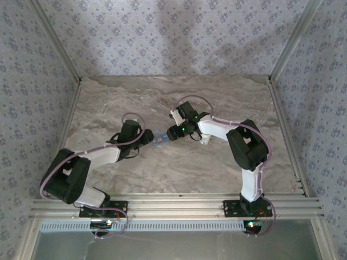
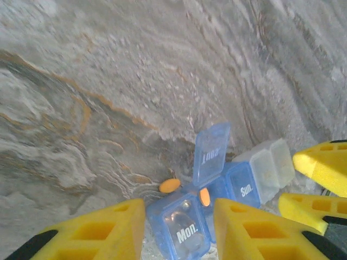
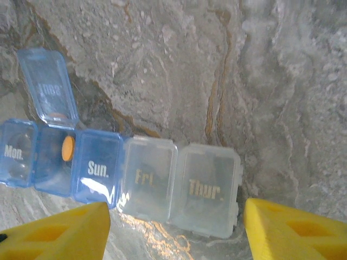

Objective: Sort the pills into containers

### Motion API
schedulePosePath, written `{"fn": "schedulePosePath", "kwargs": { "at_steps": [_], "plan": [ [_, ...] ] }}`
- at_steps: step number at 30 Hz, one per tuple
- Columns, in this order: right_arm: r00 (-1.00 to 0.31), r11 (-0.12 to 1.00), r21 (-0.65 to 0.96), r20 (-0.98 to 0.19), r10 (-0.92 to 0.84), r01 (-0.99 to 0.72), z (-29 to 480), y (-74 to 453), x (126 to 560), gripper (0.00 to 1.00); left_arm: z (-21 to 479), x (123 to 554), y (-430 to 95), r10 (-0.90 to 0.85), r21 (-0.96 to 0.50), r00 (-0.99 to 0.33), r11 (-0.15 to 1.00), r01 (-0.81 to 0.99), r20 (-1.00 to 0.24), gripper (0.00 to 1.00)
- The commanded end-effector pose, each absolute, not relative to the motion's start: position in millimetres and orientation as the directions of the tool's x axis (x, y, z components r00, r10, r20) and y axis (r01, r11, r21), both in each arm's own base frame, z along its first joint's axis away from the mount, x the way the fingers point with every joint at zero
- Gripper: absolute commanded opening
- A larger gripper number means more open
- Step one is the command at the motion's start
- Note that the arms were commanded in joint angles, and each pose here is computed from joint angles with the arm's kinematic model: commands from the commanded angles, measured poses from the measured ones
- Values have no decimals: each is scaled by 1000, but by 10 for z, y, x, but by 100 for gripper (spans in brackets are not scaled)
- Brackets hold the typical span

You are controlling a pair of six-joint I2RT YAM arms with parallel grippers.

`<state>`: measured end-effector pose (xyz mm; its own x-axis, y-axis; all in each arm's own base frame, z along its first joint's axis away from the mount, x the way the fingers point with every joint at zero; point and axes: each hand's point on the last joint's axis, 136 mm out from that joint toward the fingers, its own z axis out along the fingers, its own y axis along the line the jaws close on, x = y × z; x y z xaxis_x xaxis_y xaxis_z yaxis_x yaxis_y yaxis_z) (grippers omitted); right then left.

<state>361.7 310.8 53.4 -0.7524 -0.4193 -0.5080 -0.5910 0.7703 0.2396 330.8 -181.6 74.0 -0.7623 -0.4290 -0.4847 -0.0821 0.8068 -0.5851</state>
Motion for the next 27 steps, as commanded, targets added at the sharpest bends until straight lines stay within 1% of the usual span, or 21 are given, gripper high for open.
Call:
{"fn": "schedulePosePath", "kwargs": {
  "at_steps": [1, 7, 10, 13, 19, 22, 27],
  "plan": [
    [-763, 783, 233, -494, -416, -577, 478, 3108, 3718, 68, 872, 3392, -1674, -419, -556, -750, 827, -83, -511, 39],
    [-771, 788, 215, -461, -439, -577, 325, 3088, 3723, 66, 840, 3580, -1526, -414, -532, -768, 839, -115, -488, 39],
    [-774, 784, 217, -445, -450, -581, 277, 3080, 3685, 65, 792, 3675, -1506, -384, -491, -785, 863, -118, -486, 39],
    [-775, 782, 217, -435, -458, -584, 243, 3065, 3650, 64, 708, 3767, -1546, -338, -451, -817, 886, -109, -467, 39],
    [-782, 783, 226, -427, -455, -579, 205, 3025, 3627, 63, 527, 3902, -1650, -297, -434, -859, 895, -98, -418, 36],
    [-784, 783, 231, -426, -452, -577, 208, 3020, 3625, 63, 499, 3914, -1695, -279, -445, -873, 892, -81, -400, 33],
    [-791, 786, 242, -425, -441, -569, 190, 3008, 3634, 63, 505, 3833, -1832, -255, -498, -892, 866, -39, -374, 31]
  ]
}}
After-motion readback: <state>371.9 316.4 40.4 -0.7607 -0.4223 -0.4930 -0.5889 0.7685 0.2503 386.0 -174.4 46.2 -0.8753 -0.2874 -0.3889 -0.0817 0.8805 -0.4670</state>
